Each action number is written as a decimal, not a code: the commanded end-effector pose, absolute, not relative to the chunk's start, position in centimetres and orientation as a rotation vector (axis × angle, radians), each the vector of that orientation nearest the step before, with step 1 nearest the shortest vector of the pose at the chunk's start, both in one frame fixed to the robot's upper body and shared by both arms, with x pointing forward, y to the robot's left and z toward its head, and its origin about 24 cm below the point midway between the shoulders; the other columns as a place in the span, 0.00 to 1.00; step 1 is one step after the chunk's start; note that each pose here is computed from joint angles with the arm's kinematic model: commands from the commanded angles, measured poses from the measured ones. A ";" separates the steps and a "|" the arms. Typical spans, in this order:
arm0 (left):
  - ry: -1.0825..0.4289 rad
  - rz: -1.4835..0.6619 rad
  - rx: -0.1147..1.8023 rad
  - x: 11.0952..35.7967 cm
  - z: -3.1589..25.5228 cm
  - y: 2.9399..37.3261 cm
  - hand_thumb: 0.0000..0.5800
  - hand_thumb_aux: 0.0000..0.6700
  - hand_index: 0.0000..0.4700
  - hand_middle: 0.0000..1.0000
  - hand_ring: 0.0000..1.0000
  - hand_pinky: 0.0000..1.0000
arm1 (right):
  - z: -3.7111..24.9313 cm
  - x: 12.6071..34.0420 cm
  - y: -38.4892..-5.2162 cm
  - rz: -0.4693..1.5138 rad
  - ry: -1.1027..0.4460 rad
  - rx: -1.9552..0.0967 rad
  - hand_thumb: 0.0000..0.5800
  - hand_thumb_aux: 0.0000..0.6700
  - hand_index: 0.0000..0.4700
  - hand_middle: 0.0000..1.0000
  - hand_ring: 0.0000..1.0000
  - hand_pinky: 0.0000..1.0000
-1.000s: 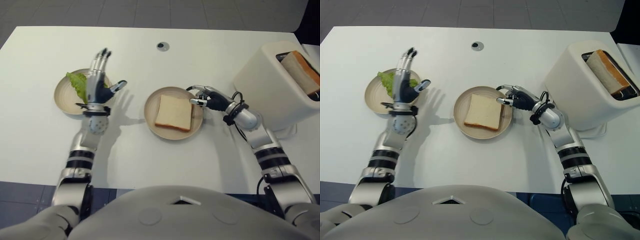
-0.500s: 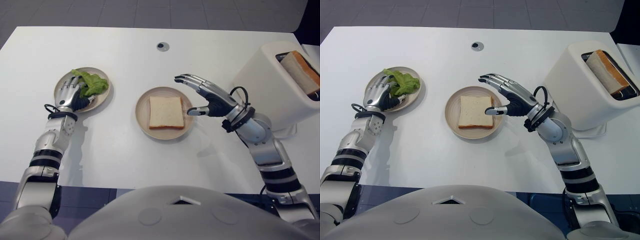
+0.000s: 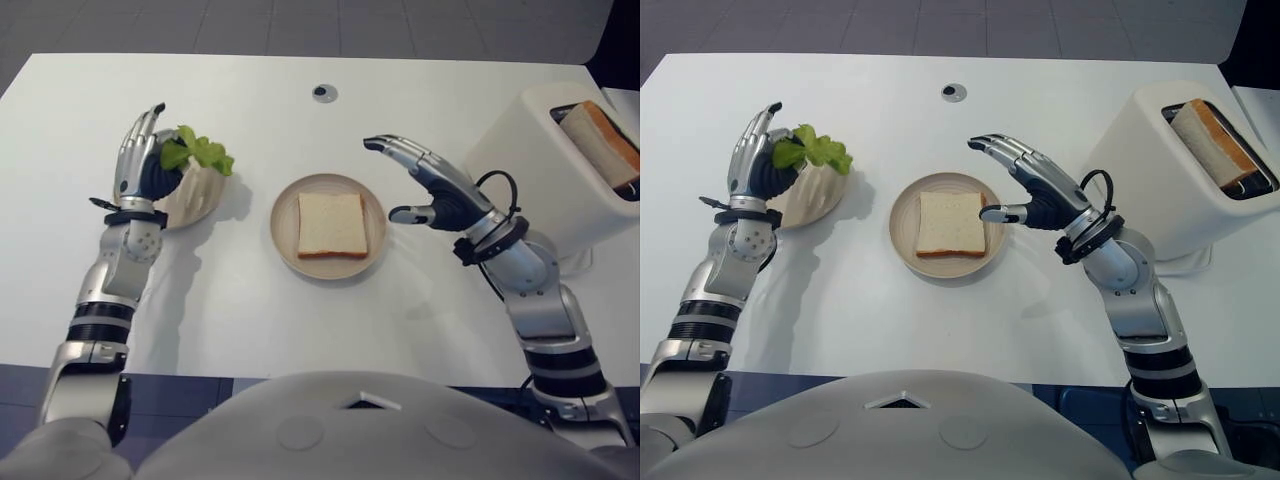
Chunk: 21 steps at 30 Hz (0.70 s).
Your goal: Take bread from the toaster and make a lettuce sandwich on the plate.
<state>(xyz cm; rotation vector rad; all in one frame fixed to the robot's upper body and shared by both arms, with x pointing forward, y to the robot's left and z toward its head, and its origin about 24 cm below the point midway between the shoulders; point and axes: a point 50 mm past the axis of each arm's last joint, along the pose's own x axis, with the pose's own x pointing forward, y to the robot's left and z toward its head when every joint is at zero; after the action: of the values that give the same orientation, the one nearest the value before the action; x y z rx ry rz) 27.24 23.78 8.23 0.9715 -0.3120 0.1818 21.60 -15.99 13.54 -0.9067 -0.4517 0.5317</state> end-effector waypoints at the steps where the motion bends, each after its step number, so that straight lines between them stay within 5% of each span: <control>1: -0.407 0.076 0.780 26.5 7.9 18.7 1.00 1.00 1.00 0.00 0.00 0.00 | 13.7 21.2 -16.4 0.501 -0.453 -0.890 0.02 0.01 0.01 0.05 0.05 0.05; 10: -0.396 -0.348 0.666 24.3 2.8 8.0 1.00 1.00 1.00 0.00 0.00 0.00 | 16.0 20.7 -19.2 0.358 -0.475 -0.895 0.09 0.05 0.05 0.05 0.05 0.05; 21: -0.401 -0.286 0.944 24.7 2.2 11.8 1.00 1.00 1.00 0.00 0.00 0.00 | 20.5 18.9 -24.4 0.114 -0.494 -1.004 0.00 0.00 0.00 0.00 0.00 0.00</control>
<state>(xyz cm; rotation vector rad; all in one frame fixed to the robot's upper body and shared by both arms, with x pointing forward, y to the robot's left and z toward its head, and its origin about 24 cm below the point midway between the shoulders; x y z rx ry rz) 24.85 11.34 2.25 0.9049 -0.4093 -0.2859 19.39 -23.27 19.44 -0.9856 -0.4981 0.1610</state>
